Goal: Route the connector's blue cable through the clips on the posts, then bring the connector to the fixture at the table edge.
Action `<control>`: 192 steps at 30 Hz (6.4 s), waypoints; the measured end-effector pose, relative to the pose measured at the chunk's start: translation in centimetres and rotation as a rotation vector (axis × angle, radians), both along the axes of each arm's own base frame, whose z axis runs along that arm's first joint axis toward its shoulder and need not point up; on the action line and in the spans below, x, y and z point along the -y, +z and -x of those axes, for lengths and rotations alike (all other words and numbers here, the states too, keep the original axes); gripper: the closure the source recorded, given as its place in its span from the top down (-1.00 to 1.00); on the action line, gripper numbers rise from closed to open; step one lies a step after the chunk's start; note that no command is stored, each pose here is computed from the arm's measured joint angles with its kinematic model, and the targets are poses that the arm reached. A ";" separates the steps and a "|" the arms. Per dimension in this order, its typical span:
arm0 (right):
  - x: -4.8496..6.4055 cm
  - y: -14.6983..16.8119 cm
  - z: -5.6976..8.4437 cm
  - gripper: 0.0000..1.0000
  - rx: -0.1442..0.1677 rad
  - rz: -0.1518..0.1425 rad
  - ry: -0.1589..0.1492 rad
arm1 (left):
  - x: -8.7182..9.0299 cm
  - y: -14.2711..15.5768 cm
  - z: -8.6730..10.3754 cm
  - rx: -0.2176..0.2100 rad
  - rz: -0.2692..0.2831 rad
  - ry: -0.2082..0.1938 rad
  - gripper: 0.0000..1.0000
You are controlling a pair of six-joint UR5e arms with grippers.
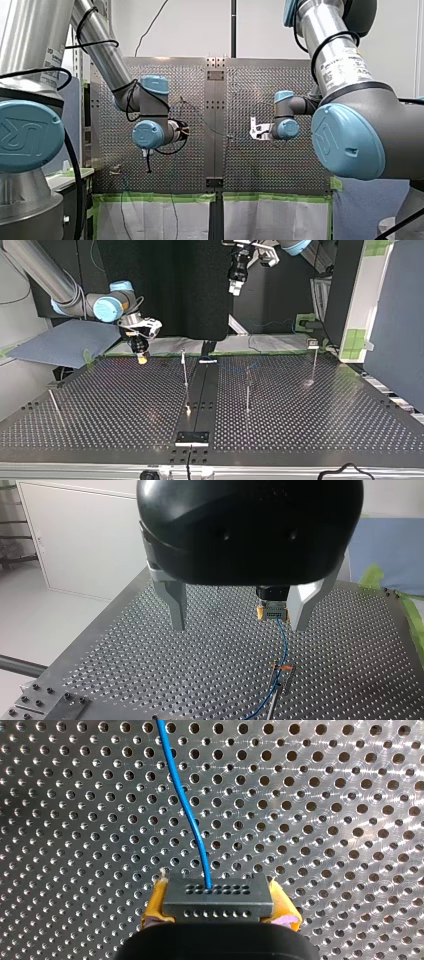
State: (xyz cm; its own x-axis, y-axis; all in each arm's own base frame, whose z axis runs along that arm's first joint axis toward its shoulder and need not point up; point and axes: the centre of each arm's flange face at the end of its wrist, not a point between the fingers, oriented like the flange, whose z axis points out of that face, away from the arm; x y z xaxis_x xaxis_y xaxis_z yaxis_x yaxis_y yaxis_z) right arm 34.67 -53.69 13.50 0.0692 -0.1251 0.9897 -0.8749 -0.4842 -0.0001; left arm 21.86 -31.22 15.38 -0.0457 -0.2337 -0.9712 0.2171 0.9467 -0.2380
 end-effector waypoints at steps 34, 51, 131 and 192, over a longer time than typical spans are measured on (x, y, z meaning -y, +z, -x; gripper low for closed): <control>0.0 0.0 0.0 -1.00 0.000 0.000 0.000 | 0.0 0.0 0.0 0.000 0.000 0.000 1.00; 0.0 0.0 0.0 -1.00 0.000 0.000 0.000 | 0.0 0.0 0.0 0.000 0.000 0.000 1.00; 0.0 0.0 0.0 -1.00 0.000 0.000 0.000 | 0.0 0.0 0.0 0.000 0.000 0.000 1.00; -2.8 -5.9 -1.6 -1.00 -0.111 -0.129 0.122 | -0.2 -5.6 -3.2 -0.138 -0.219 0.084 1.00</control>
